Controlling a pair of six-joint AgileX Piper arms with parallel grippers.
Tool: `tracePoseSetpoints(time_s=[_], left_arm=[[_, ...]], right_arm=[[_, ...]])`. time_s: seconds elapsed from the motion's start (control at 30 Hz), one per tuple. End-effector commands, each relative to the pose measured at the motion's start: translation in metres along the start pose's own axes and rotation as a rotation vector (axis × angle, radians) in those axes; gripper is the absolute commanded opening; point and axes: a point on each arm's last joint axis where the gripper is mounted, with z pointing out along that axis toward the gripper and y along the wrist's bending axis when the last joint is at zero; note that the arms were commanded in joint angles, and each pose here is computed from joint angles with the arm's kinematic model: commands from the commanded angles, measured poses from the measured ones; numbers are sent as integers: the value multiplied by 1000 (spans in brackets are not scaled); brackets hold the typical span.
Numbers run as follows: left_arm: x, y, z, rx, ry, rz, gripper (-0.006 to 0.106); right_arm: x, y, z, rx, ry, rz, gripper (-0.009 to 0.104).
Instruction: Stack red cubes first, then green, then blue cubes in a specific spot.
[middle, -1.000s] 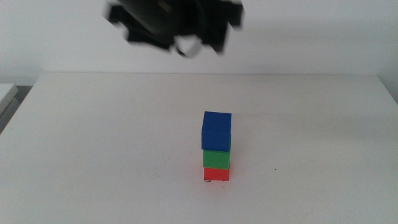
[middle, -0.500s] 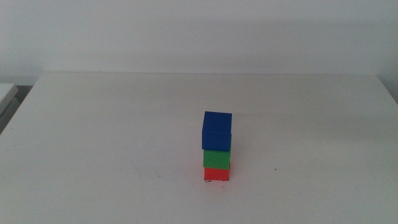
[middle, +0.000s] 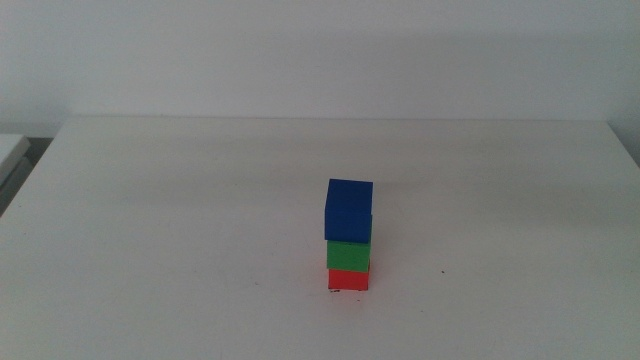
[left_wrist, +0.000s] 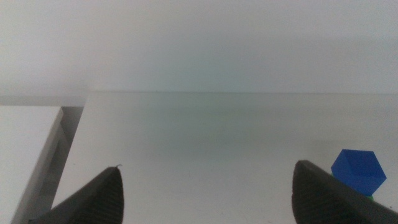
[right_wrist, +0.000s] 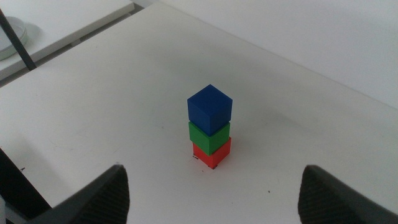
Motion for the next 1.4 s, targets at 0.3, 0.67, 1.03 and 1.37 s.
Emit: tracePoseSetpoints(time_s=[0.3,0.67,1.03,1.37], left_arm=[[17,1,12,17,-118,1,90],[113,12,63,51,-395,-16,90],[189,20,93,59,-351,-63,90],[212,21,100,74,-301,-125,90]], right_arm=[[-2,-3,5,2,-10,-2,91],[-2,-3,5,2,-10,-2,91],[-2,-3,5,2,-10,-2,91],[-2,-3,5,2,-10,-2,91]])
